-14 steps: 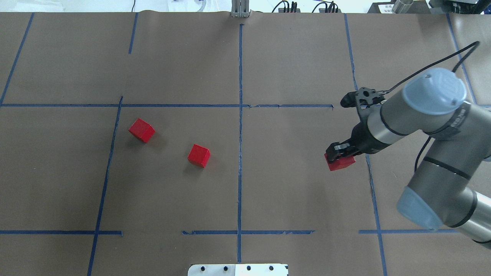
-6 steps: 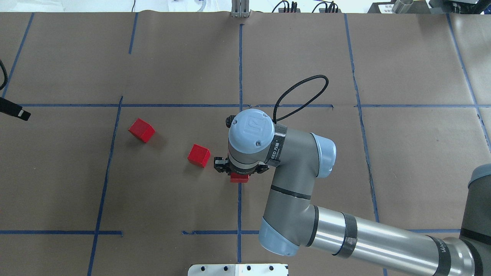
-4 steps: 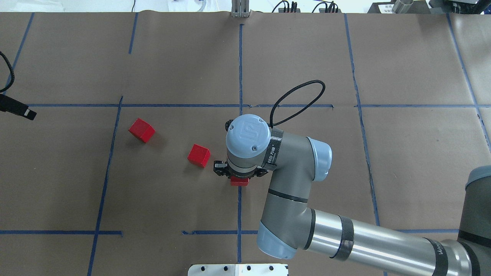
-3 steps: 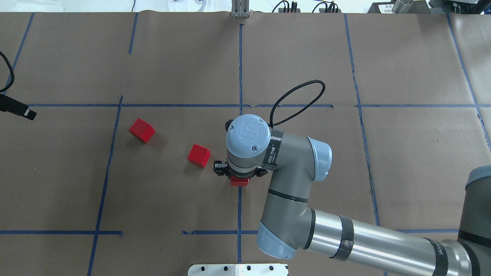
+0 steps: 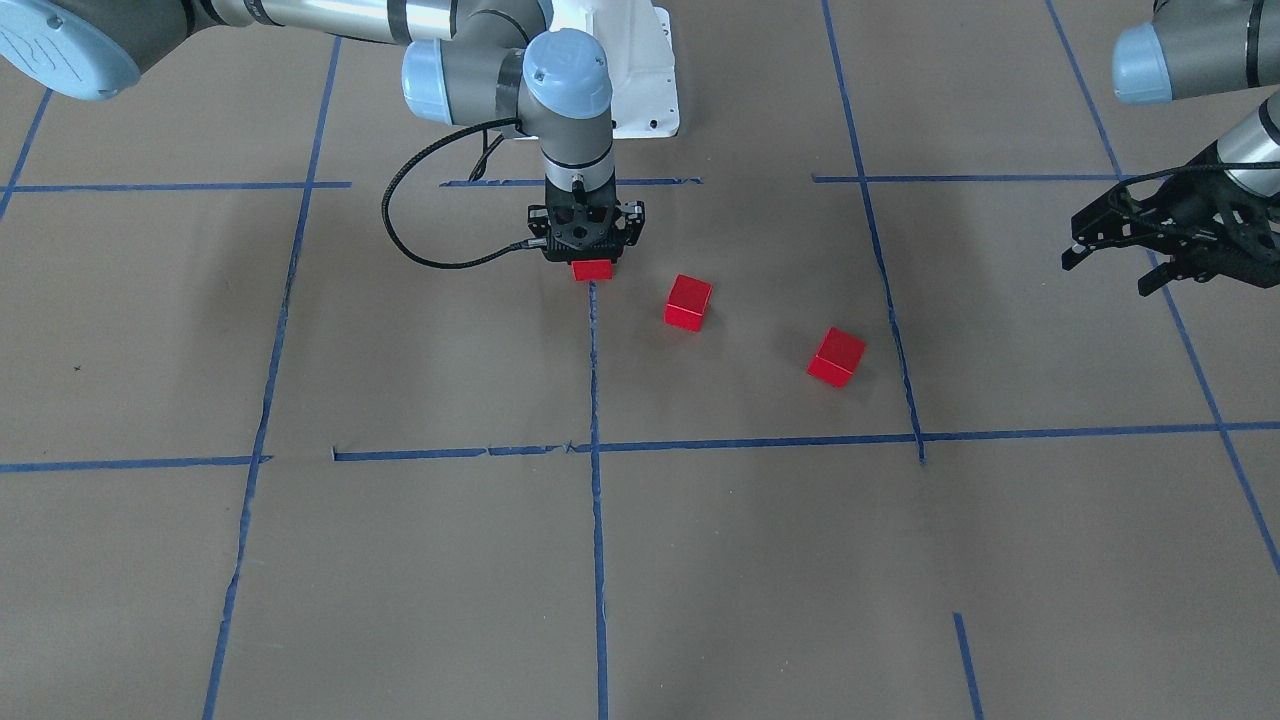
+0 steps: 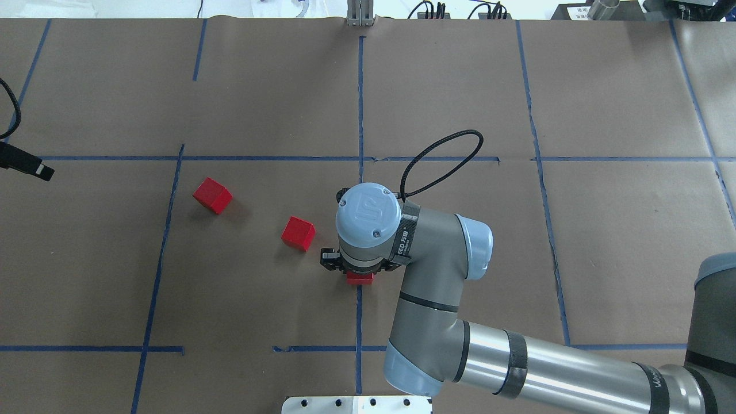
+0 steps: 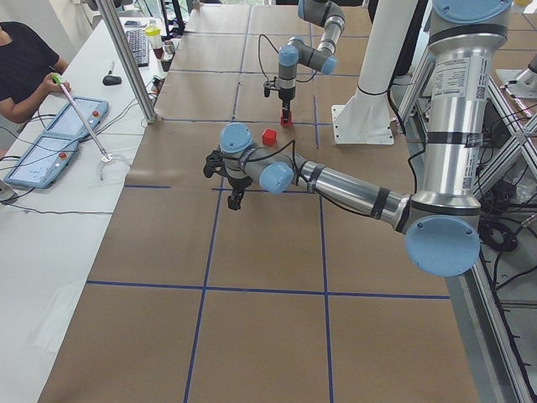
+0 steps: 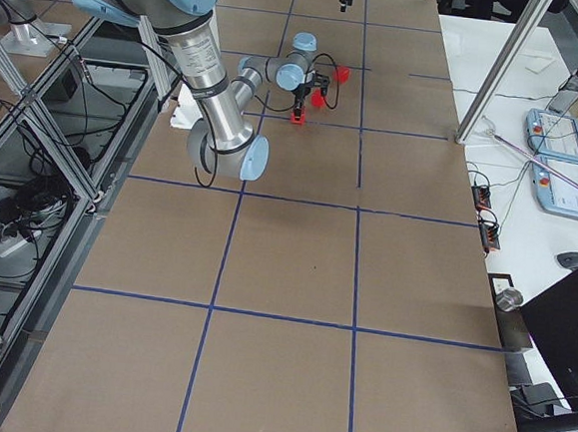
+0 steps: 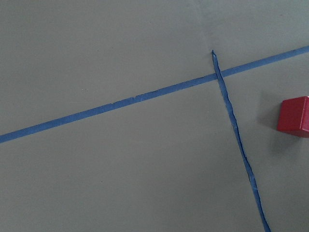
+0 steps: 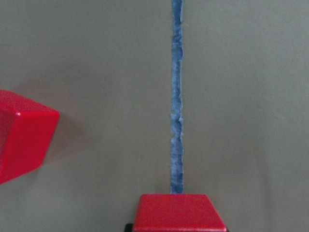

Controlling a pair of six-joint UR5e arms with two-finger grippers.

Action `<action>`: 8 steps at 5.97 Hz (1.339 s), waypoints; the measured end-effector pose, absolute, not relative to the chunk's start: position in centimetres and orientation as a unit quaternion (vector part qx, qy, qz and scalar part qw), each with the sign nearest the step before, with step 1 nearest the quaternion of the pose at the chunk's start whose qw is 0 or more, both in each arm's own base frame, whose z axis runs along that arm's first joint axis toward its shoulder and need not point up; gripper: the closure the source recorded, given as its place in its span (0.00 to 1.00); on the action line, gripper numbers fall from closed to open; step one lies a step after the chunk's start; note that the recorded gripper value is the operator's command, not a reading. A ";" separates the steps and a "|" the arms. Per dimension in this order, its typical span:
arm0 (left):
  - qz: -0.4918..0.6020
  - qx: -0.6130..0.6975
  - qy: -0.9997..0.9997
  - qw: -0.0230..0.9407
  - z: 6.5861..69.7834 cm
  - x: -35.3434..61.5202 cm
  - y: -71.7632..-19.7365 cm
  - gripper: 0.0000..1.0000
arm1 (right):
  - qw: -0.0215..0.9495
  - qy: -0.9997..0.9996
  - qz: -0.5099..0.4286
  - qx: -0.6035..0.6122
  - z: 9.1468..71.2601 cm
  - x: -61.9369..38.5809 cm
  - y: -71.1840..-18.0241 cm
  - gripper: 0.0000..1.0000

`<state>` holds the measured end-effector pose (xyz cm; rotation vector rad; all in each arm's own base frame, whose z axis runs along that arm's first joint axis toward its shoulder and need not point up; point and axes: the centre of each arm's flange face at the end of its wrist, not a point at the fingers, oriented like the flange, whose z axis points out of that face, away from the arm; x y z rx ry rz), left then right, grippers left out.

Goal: Form red blocks into L shape at center
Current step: 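Lower the cube at the center and open the right gripper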

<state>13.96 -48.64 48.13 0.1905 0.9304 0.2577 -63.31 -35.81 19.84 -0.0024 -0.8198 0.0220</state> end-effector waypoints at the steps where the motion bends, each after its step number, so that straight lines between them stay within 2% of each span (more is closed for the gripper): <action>1: 0.123 0.091 0.447 0.882 48.2 13.9 -48.6 0.00 | 0.917 -0.398 0.013 -0.002 19.9 -63.4 -35.8 0.46; 2: 0.123 0.091 0.447 0.882 48.2 13.9 -48.6 0.00 | 0.917 -0.398 0.014 -0.002 19.9 -63.4 -35.8 0.05; 3: 0.122 0.091 0.446 0.882 48.2 13.8 -48.5 0.00 | 0.918 -0.397 0.017 -0.004 19.9 -63.5 -35.7 0.00; 8: 0.124 0.101 0.455 0.876 46.9 14.7 -48.3 0.00 | 0.913 -0.407 0.019 -0.001 19.3 -62.6 -35.6 0.00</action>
